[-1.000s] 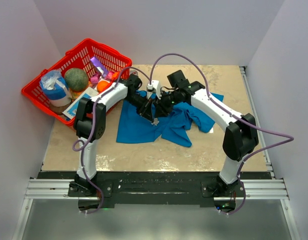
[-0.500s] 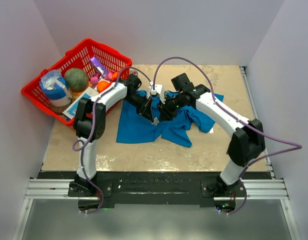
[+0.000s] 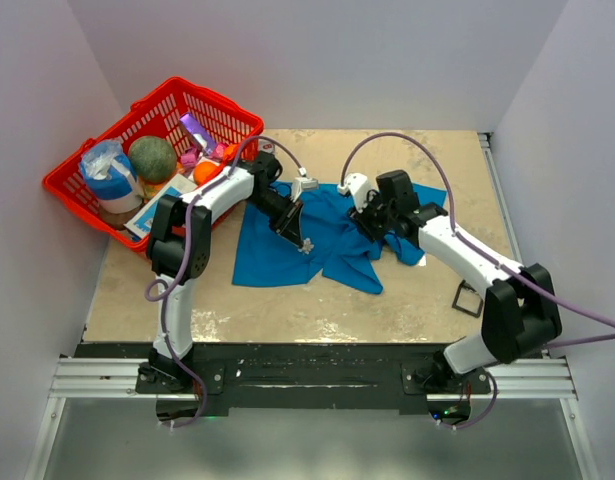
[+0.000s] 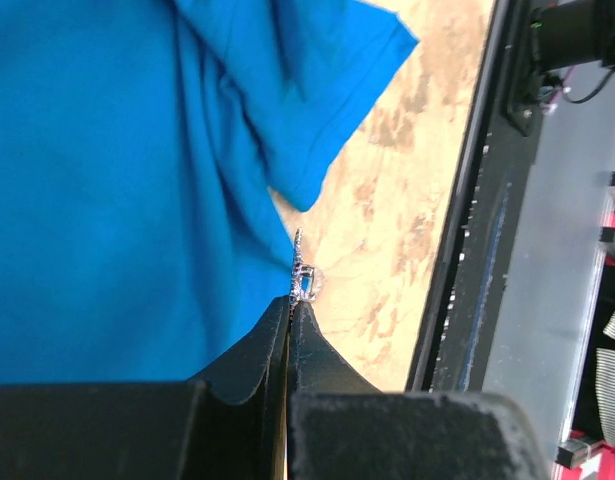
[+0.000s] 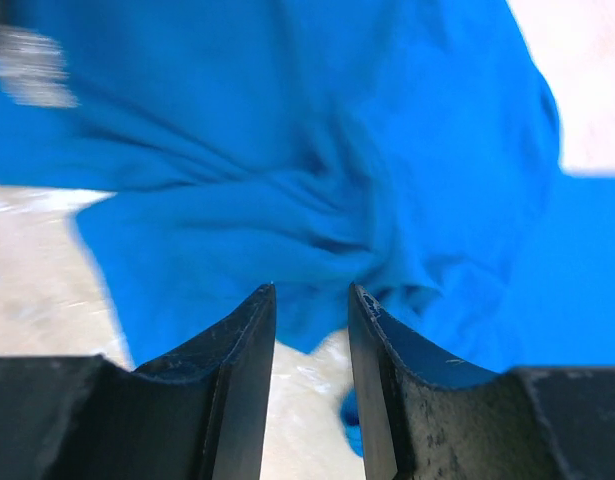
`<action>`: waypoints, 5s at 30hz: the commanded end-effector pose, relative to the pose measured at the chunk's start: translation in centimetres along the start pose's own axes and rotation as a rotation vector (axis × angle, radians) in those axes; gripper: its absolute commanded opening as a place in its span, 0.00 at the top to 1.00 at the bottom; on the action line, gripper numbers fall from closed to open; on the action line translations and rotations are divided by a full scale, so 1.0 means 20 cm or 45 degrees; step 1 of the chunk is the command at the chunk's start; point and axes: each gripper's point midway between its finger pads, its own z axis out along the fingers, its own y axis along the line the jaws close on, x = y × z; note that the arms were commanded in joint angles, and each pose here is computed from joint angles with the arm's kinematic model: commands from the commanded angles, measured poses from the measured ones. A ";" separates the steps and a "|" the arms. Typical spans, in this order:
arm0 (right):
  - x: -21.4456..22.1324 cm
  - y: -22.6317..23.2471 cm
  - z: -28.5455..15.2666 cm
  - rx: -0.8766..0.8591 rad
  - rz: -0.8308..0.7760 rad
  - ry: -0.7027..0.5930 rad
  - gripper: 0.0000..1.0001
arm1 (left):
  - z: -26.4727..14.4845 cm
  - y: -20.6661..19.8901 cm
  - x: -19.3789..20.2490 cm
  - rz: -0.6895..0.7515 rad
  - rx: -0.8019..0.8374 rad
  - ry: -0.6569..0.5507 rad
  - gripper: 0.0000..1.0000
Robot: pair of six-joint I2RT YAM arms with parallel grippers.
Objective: Remove the brooch from the garment
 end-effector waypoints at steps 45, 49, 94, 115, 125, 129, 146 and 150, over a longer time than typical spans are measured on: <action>0.27 -0.48 -0.40 0.174 -0.020 0.206 0.01 | -0.17 0.06 -0.21 0.325 -0.263 -0.157 1.00; 0.48 -0.38 -0.58 -0.042 -0.033 0.355 0.09 | -0.13 0.06 -0.17 0.302 -0.229 -0.144 1.00; 1.26 -0.53 -0.78 -0.370 -0.272 0.782 0.45 | 0.11 -0.11 -0.04 0.403 -0.191 -0.003 1.00; 1.22 -0.27 -0.86 -0.444 -0.325 0.751 0.39 | 0.14 -0.10 -0.02 0.370 -0.155 0.002 1.00; 1.22 -0.38 -0.78 -0.354 -0.404 0.759 0.42 | 0.14 -0.10 -0.02 0.367 -0.163 0.002 1.00; 1.25 -0.39 -0.75 -0.372 -0.411 0.781 0.47 | 0.14 -0.10 -0.02 0.362 -0.166 0.003 1.00; 0.97 -0.51 -0.65 -0.306 -0.736 0.729 0.86 | 0.15 -0.09 -0.01 0.358 -0.163 0.018 1.00; 0.84 -0.62 -0.58 -0.235 -0.794 0.702 0.85 | 0.14 -0.10 -0.01 0.361 -0.169 0.015 1.00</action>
